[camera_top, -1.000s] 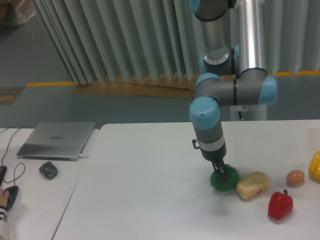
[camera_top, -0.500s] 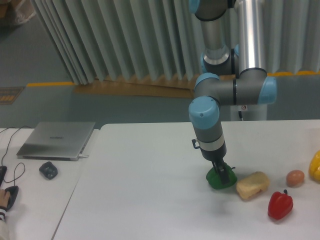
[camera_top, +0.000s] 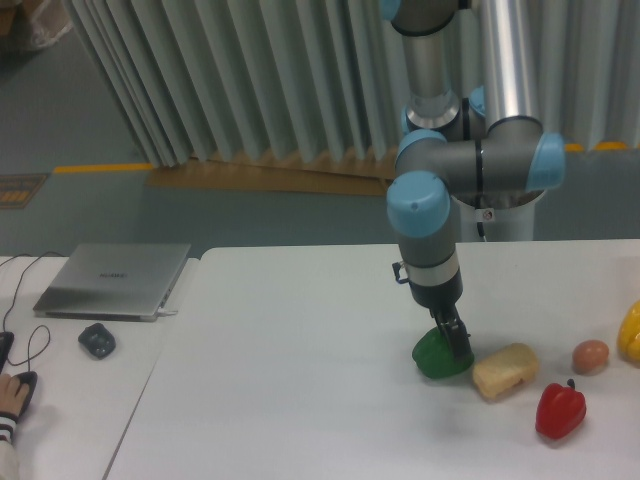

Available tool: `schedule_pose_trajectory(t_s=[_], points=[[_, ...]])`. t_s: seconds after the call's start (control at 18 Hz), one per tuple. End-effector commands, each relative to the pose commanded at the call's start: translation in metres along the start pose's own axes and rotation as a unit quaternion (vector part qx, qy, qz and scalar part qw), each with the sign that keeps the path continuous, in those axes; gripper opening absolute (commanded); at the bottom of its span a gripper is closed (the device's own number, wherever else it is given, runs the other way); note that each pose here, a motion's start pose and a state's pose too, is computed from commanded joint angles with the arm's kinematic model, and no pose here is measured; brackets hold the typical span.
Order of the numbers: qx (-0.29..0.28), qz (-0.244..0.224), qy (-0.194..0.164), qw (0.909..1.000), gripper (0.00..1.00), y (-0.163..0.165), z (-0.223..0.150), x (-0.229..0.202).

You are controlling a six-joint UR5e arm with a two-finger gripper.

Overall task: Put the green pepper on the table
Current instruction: 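Raise the open gripper away from the green pepper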

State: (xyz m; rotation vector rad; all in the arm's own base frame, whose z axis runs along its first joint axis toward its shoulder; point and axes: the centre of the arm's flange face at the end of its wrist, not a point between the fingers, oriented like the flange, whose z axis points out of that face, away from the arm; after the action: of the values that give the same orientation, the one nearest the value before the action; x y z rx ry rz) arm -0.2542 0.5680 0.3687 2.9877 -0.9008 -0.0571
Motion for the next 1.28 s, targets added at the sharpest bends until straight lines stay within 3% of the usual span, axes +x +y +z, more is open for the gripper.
schedule_pose_trajectory(t_s=[0.28, 0.5, 1.28], points=[[0.018, -0.004, -0.025, 0.9995, 1.0, 0.007, -0.036, 0.01], [0.012, 0.0, -0.014, 0.9998, 1.0, 0.02, -0.055, 0.021], [-0.02, 0.076, 0.008, 0.9968, 1.0, 0.031, -0.053, 0.026]])
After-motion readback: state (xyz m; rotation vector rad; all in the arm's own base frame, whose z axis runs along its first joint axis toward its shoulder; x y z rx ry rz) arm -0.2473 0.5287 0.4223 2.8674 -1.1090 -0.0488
